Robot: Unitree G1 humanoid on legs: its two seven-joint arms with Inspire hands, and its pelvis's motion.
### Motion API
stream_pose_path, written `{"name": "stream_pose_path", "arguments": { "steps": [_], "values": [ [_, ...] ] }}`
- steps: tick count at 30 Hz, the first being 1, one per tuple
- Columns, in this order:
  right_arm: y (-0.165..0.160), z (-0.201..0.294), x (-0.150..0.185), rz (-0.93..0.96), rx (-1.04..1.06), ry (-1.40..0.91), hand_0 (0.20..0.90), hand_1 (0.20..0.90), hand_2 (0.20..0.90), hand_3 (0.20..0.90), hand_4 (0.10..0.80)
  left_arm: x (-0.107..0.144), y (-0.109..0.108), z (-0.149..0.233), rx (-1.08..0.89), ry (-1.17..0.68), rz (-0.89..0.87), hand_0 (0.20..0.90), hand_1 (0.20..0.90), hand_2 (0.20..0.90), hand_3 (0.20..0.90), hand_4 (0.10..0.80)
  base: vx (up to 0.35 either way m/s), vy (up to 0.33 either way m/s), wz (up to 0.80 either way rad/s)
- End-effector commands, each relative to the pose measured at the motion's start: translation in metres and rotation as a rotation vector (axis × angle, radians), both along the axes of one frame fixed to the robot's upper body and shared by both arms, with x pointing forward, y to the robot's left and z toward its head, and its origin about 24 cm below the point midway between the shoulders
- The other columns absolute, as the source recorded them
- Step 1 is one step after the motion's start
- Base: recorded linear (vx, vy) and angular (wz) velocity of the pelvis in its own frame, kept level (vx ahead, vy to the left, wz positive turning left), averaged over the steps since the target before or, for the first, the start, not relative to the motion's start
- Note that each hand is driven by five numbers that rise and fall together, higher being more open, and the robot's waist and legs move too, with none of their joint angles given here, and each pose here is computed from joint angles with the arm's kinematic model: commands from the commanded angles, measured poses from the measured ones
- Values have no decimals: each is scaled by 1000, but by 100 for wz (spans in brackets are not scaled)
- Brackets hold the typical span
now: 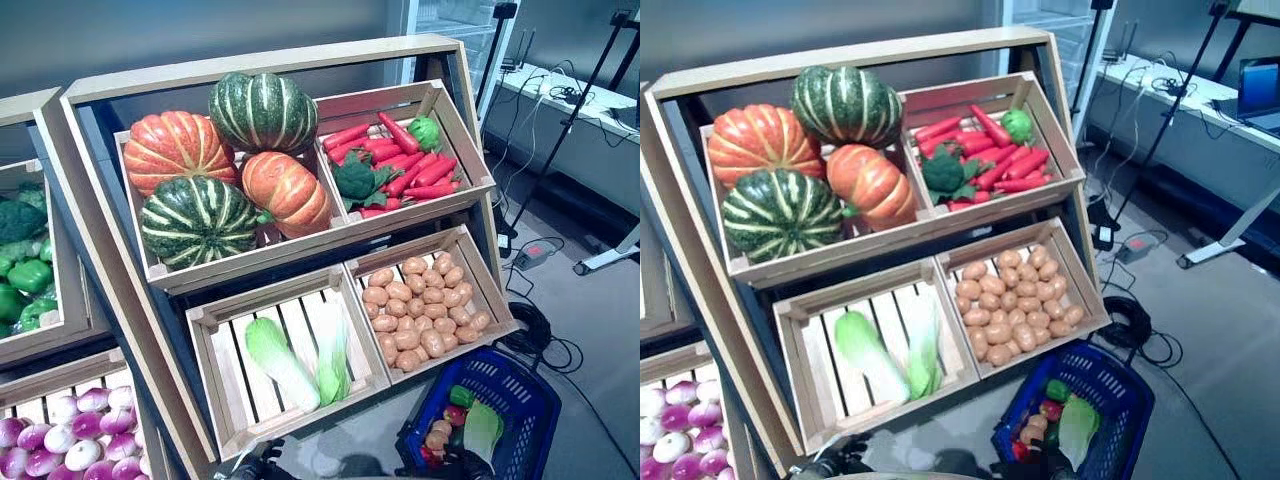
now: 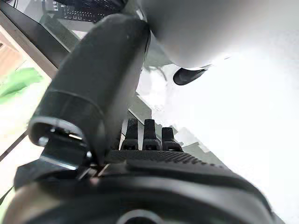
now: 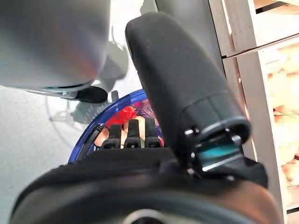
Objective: Put vegetables into the basket
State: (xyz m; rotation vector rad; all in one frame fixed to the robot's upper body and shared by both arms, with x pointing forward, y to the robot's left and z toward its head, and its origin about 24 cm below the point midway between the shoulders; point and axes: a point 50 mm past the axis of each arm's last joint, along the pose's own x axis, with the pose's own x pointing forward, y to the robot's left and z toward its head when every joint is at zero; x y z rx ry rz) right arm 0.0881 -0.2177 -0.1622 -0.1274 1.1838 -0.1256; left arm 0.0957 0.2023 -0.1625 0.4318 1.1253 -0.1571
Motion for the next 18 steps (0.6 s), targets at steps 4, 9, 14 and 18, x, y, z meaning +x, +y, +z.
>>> {"name": "stream_pose_path", "arguments": {
  "steps": [4,9,14,18],
  "values": [
    [12,5,28,80,12,-104,900,900,900,900,800,40,5,13,12,-123,-48,900,900,900,900,800,2,11,-3],
    [12,5,28,95,7,-109,900,900,900,900,800,37,2,10,6,-101,-62,900,900,900,900,800,2,2,-1],
    [12,7,32,100,6,-116,900,900,900,900,800,43,2,14,-62,-137,-19,900,900,900,900,800,0,0,0],
    [11,8,33,113,2,-117,900,900,900,900,800,52,-1,20,-119,-172,-53,900,900,900,900,800,0,0,0]
  ]
}}
